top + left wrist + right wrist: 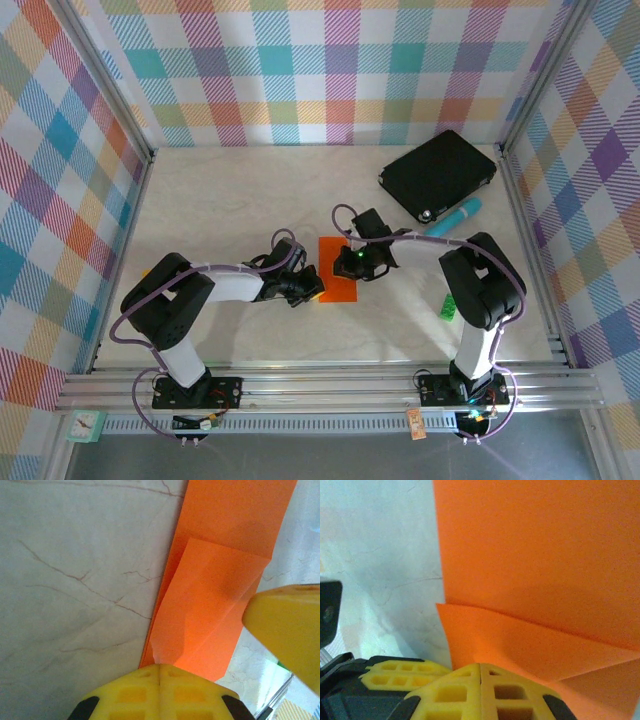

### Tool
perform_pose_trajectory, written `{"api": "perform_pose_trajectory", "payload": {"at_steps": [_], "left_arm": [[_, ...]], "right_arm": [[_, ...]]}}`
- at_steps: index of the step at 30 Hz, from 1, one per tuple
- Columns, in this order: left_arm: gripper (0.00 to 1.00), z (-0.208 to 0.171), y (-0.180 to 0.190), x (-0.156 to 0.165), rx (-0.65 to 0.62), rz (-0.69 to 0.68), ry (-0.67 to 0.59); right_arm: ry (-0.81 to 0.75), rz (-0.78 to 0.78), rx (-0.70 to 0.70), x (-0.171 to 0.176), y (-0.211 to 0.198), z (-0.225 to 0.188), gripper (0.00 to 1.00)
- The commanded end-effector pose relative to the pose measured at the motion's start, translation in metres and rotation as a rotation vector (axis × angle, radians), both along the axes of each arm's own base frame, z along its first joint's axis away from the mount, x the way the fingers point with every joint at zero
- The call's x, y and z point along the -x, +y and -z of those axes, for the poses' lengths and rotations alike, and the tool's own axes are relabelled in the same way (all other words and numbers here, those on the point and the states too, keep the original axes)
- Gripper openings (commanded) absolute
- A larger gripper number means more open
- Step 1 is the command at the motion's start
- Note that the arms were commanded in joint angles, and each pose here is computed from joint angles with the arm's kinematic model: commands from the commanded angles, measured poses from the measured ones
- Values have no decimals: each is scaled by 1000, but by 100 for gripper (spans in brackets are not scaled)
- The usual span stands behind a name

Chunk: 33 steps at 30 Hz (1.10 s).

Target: Fold a paper plane with a square sheet of paper (pick it up from the middle)

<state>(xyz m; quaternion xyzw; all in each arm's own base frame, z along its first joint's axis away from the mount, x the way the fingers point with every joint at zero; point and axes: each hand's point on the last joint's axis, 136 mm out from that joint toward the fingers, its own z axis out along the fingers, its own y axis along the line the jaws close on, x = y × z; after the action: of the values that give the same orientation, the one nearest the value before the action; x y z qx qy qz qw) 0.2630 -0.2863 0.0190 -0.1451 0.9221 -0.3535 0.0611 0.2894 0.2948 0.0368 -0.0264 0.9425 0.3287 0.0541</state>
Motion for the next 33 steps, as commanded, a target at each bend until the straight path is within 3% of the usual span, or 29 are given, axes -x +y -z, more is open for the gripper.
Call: {"api": "perform_pose_trajectory", "payload": {"at_steps": [1, 9, 17, 26, 33], "left_arm": [[0, 27, 19, 19, -108, -8, 95], [0, 29, 20, 19, -121, -4, 100], [0, 39, 31, 29, -161, -18, 138], [0, 59, 50, 52, -208, -30, 202], [0, 59, 49, 52, -197, -30, 196]], "right_arm": [[1, -13, 28, 10, 0, 2, 1], [47, -47, 28, 21, 15, 18, 0], [58, -9, 85, 19, 0, 38, 0], [59, 188, 86, -25, -57, 47, 0], [27, 288, 119, -56, -92, 40, 0]]}}
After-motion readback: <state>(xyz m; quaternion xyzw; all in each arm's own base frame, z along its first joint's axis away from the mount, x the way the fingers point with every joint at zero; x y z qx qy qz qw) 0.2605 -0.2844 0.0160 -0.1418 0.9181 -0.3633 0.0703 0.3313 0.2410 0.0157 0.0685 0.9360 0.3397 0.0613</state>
